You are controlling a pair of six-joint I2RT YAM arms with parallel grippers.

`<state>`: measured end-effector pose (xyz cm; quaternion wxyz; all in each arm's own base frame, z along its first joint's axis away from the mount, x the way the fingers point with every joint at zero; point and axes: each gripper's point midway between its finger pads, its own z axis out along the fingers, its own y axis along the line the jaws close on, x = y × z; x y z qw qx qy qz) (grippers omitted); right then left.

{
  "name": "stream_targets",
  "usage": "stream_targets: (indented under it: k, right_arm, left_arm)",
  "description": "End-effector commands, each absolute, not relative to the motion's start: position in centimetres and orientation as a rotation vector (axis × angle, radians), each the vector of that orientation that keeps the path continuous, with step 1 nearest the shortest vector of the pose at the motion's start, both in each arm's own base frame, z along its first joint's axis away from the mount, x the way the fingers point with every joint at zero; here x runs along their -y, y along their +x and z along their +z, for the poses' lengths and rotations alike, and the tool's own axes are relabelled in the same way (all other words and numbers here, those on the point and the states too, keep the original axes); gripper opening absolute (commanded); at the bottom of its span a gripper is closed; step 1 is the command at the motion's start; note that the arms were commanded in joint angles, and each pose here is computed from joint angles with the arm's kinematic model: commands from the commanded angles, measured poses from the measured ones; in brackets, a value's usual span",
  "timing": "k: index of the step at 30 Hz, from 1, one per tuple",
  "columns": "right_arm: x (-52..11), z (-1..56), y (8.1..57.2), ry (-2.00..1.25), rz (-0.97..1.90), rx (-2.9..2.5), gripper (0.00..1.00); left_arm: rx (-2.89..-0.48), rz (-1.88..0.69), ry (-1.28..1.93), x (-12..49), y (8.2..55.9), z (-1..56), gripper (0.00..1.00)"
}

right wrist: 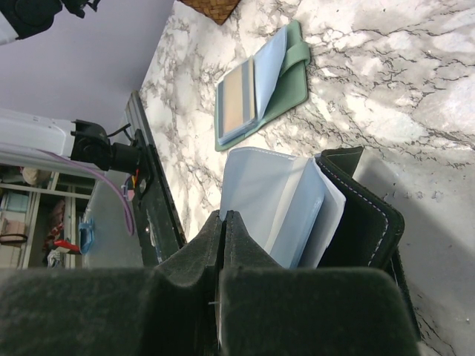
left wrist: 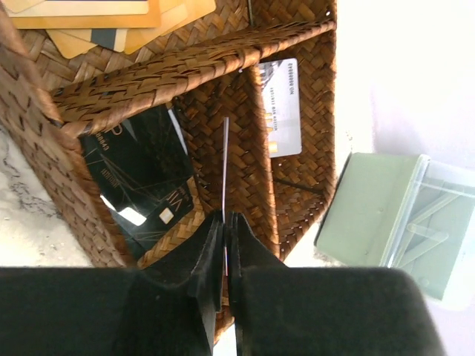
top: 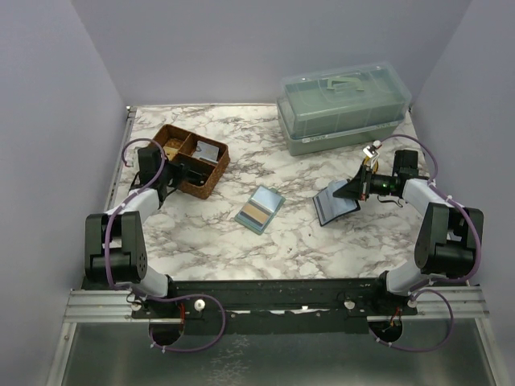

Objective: Take the credit cards out of the card holder
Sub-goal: Place the credit card in the storage box, then remove the credit card from the card holder.

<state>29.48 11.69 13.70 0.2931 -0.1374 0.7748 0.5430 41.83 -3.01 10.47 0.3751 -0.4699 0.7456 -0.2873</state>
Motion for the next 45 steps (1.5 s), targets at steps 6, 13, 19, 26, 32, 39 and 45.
stream_targets:
  k: [6, 13, 19, 26, 32, 39, 45]
  right_arm:
    - [-11.7, 14.5, 29.8, -0.390, 1.427, -2.047, 0.00]
    - [-11.7, 14.6, 29.8, -0.394, 1.428, -2.044, 0.00]
    - [-11.8, 14.7, 29.6, -0.411, 1.444, -2.032, 0.00]
    - [-11.2, 13.6, 30.2, -0.440, 1.346, -2.086, 0.00]
    - [-9.2, 11.3, 31.6, -0.456, 1.105, -2.193, 0.00]
    - [-7.1, 8.5, 32.6, -0.430, 0.923, -2.323, 0.00]
    - [-6.1, 7.6, 33.0, -0.419, 0.839, -2.360, 0.01]
  left_arm:
    - [-1.883, -0.747, -1.241, 2.8, 42.0, 13.0, 0.42]
    - [-1.844, -0.764, -1.108, 3.1, 40.2, 17.3, 0.53]
    - [-1.777, -0.945, -0.839, 5.9, 37.5, 21.8, 0.90]
    - [-1.759, -1.352, -0.576, 11.8, 33.5, 24.2, 0.99]
    - [-1.815, -1.436, -0.287, 19.5, 29.7, 24.8, 0.99]
    - [-1.954, -1.422, -0.205, 25.5, 27.8, 20.7, 0.98]
    - [-1.997, -1.433, -0.165, 28.9, 26.8, 18.9, 0.98]
